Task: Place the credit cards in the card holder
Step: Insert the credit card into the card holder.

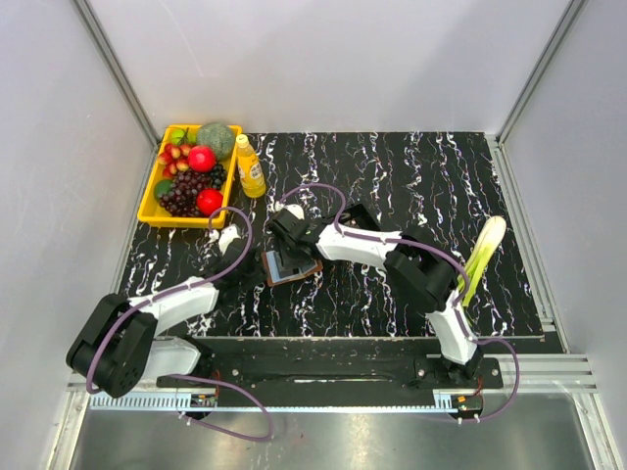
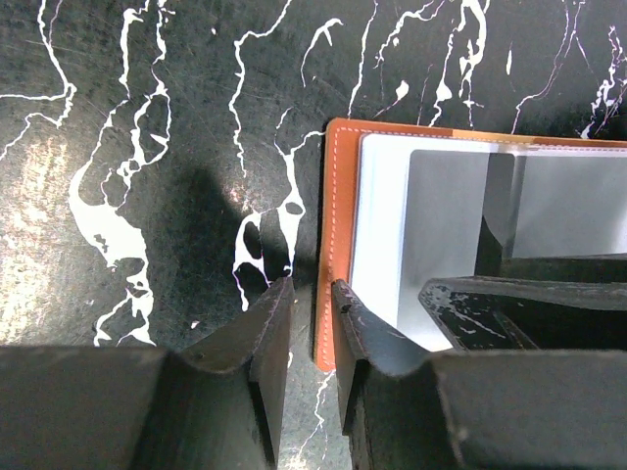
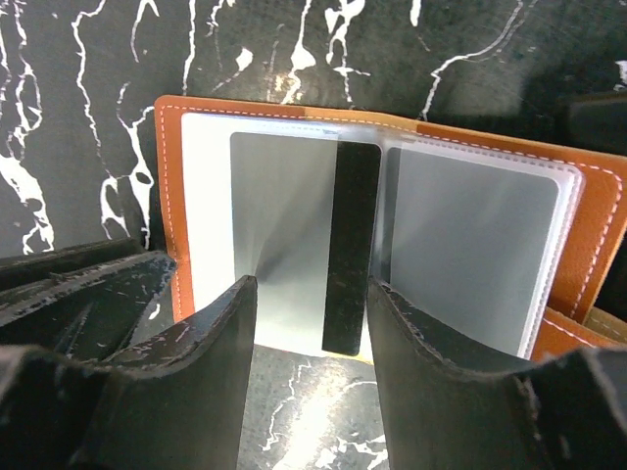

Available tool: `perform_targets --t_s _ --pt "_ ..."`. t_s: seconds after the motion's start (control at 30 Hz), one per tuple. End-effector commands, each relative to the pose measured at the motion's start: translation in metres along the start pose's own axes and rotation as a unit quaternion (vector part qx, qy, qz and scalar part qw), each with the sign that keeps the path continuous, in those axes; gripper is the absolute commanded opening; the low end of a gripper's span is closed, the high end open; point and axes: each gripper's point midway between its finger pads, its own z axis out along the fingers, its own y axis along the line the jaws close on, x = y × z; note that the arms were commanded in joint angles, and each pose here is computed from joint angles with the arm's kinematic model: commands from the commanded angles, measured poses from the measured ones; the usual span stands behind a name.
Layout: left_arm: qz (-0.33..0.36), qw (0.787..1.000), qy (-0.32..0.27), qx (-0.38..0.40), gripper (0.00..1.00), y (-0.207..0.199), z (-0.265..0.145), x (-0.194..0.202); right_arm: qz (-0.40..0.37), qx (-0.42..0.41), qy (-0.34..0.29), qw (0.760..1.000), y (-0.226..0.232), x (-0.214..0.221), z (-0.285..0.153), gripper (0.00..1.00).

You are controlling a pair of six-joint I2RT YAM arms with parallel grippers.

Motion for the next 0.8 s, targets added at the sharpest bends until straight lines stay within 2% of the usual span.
perform_targets --t_s 0.0,0.43,0.57,0.77 --pt "0.012 0.998 0.035 -0.049 0.27 0.028 0.002 0.021 -0.012 0.016 -0.036 0.999 -0.005 -0.023 -0.031 0.54" --pt "0.018 0.997 0.073 0.000 0.24 0.007 0.013 0.035 -0.003 -0.052 0.024 0.998 0.020 0.002 -0.006 0.53" --pt "0.011 0.997 0.075 0.010 0.24 0.005 0.014 0.037 0.007 -0.077 0.031 0.997 0.028 0.004 -0.009 0.49" --pt "0.015 0.998 0.064 -0.002 0.24 0.011 0.012 0.033 0.037 -0.051 0.013 0.998 0.002 -0.006 -0.007 0.52"
